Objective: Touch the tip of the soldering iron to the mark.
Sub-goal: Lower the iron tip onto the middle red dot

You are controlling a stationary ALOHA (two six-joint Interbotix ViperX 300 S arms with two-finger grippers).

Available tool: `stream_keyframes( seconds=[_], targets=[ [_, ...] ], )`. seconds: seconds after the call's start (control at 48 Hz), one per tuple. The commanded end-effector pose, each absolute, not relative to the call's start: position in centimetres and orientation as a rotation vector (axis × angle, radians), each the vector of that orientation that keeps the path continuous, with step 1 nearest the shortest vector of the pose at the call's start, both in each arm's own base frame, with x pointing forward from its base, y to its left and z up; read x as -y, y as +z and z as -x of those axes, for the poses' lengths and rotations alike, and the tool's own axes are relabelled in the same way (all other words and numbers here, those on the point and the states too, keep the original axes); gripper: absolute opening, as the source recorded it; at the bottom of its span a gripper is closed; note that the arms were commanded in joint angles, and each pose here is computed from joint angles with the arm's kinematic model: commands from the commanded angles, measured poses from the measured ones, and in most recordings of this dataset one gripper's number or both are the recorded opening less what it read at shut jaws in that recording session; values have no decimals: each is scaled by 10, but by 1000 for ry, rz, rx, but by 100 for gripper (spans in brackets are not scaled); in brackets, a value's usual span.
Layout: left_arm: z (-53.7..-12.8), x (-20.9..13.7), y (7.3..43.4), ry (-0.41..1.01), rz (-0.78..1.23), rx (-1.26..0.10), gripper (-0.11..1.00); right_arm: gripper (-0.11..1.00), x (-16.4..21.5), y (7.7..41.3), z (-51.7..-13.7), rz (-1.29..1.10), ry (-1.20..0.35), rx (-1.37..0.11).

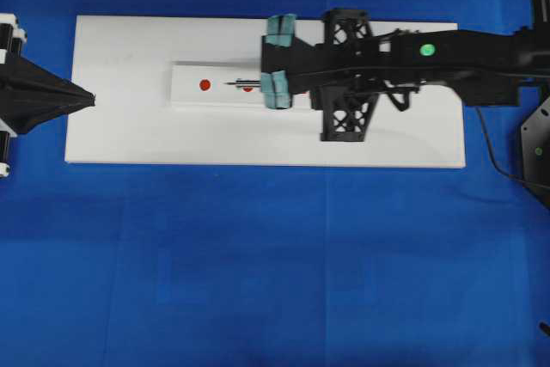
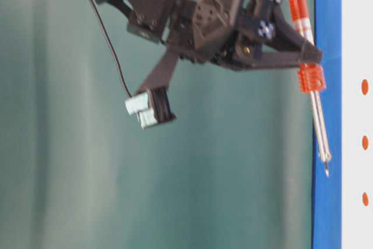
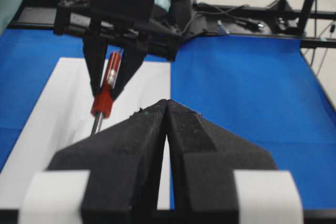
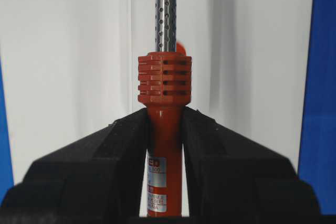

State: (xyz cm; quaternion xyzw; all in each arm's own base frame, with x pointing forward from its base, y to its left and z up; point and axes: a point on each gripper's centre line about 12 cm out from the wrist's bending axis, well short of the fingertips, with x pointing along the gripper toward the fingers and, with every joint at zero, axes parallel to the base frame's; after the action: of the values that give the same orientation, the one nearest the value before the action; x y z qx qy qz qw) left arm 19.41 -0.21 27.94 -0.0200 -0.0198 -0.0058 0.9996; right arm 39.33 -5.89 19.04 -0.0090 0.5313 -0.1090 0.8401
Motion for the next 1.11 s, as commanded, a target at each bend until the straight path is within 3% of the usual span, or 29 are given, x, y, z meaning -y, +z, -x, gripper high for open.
stream_keyframes(
  seconds=[0.0, 1.084],
  targets=[
    [-196, 3, 283, -15, 40, 50, 0, 6, 59, 202, -406, 24, -226, -1073],
    [-196, 3, 283, -15, 40, 47, 0, 6, 76, 162, -425, 41, -212, -1116]
  ],
)
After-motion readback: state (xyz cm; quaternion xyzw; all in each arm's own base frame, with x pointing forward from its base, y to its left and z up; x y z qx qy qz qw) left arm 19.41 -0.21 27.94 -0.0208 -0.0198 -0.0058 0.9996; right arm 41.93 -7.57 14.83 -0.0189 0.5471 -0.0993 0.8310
